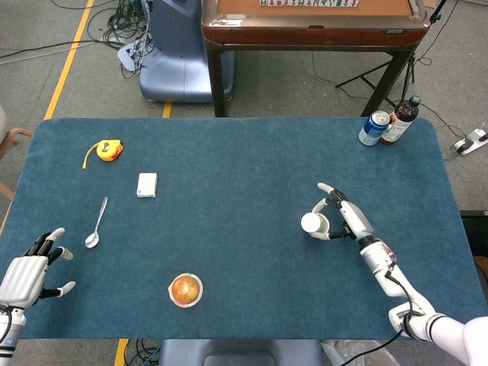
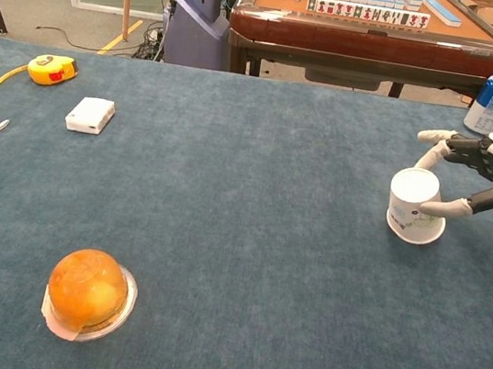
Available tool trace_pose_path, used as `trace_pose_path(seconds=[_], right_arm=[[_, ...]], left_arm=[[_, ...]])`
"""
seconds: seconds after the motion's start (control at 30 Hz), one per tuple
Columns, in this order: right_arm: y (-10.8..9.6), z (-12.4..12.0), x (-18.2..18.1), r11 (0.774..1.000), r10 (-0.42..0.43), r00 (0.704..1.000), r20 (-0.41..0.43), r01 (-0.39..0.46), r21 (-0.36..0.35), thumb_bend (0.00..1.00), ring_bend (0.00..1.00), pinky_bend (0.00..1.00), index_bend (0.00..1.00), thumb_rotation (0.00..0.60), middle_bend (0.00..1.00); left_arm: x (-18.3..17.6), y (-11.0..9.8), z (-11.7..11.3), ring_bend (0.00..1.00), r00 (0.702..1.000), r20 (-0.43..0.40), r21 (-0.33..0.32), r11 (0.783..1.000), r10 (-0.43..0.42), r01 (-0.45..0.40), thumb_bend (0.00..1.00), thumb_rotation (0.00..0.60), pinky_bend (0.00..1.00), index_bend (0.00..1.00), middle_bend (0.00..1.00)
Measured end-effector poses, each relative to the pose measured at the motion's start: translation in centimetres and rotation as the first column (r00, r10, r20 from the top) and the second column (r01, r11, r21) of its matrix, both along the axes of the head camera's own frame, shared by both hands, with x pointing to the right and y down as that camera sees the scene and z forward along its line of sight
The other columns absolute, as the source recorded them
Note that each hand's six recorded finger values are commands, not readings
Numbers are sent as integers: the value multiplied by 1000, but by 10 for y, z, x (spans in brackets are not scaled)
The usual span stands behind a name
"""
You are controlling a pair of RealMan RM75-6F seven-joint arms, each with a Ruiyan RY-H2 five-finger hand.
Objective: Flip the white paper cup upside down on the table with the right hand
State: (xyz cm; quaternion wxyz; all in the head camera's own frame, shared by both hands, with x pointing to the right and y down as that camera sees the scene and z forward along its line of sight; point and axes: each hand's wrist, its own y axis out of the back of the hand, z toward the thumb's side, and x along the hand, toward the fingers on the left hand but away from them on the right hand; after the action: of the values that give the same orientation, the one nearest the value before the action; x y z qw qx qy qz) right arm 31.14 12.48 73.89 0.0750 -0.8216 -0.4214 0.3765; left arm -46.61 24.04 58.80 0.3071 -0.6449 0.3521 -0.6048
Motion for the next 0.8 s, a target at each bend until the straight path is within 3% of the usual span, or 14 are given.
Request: trace_pose_path(seconds=[0.37,0.57,0.8], right_arm=[[1,-7,9,1000,-7,1000,-7,7,11,42,0,0,224,600,23],[3,-17,14,1000,-14,1000,-7,14,20,20,0,0,179,600,1],[3,-46,19,996,-46,998,-32,48,81,16,0,0,178,600,0]], left_arm=[[1,0,3,83,1000,4,-9,1000,4,-4,96,600,278,427,91],[1,0,3,83,1000,5,-7,1000,5,-5,96,600,278,426,90],[2,0,3,83,1000,6,-6,1000,7,-7,96,600,278,427,91]])
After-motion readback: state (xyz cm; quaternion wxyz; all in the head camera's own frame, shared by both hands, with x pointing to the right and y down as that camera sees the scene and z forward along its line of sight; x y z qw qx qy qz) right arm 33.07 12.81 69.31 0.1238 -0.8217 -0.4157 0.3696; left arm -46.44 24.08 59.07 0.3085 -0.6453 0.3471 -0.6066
